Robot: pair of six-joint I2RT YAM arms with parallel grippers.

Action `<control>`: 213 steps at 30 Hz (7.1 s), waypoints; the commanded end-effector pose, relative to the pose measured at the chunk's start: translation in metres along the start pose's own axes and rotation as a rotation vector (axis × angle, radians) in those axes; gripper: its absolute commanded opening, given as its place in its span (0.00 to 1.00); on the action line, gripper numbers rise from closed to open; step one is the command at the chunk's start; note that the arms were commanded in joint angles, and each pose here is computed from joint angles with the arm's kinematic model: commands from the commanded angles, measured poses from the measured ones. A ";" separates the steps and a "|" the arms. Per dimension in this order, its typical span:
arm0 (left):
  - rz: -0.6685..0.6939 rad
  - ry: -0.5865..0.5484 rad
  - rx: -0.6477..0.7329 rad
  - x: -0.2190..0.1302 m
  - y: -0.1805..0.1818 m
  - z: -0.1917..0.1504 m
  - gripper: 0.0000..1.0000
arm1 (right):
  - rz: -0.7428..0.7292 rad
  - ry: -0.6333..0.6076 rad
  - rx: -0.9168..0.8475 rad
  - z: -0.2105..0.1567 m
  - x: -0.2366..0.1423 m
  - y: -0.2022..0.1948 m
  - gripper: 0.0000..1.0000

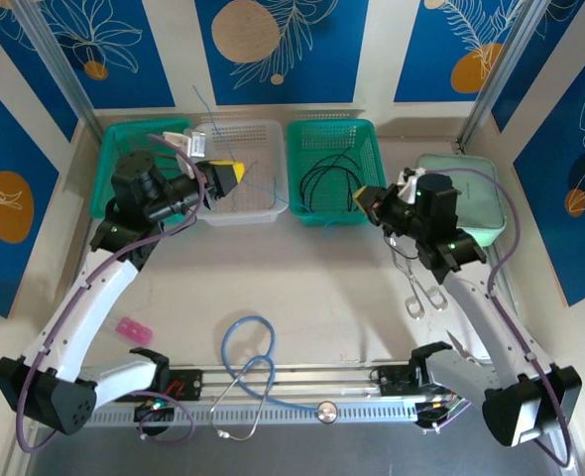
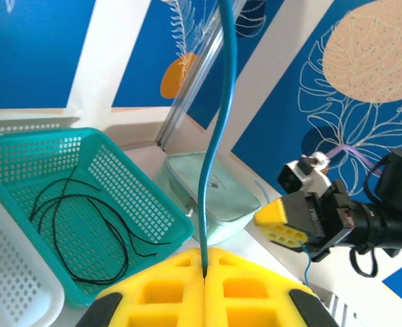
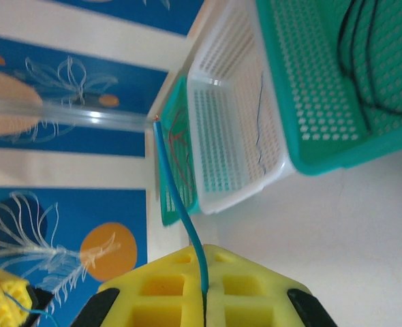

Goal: Untangle the cables

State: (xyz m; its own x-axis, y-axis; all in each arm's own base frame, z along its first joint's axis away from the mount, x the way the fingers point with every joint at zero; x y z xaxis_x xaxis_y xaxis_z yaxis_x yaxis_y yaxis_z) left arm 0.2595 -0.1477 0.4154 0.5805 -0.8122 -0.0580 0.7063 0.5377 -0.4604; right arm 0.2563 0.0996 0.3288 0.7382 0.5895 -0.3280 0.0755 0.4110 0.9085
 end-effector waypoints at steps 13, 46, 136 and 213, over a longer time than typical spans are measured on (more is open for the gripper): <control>-0.626 0.076 0.033 0.013 -0.053 0.007 0.00 | -0.063 -0.098 0.055 0.024 -0.021 -0.018 0.00; -0.434 0.735 0.296 0.136 -0.069 -0.208 0.00 | 0.332 -0.035 -0.117 0.041 0.007 0.160 0.00; 0.053 -0.347 0.540 0.116 0.107 0.125 0.00 | 0.031 -0.139 0.129 0.067 -0.065 0.002 0.85; 0.906 -0.044 0.481 -0.061 0.176 -0.182 1.00 | -0.568 -0.535 -0.953 0.039 0.034 -0.195 0.99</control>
State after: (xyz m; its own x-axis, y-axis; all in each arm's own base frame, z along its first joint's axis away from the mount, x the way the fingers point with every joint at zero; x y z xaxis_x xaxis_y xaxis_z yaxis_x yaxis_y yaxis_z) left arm 0.2745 -0.0582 0.1818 0.9610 -0.1604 -0.2251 0.1862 0.9776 0.0984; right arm 0.2808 0.0152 0.1332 0.9052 -0.0842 -0.4166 0.1268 0.9890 0.0756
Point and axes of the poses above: each hand's point on the last joint's axis, 136 mm out from that joint toward the fingers, its own x axis out along the fingers, its own y axis along the line the jaws close on, z = x × y, the point moved 8 cm from there along -x, back along the fingers
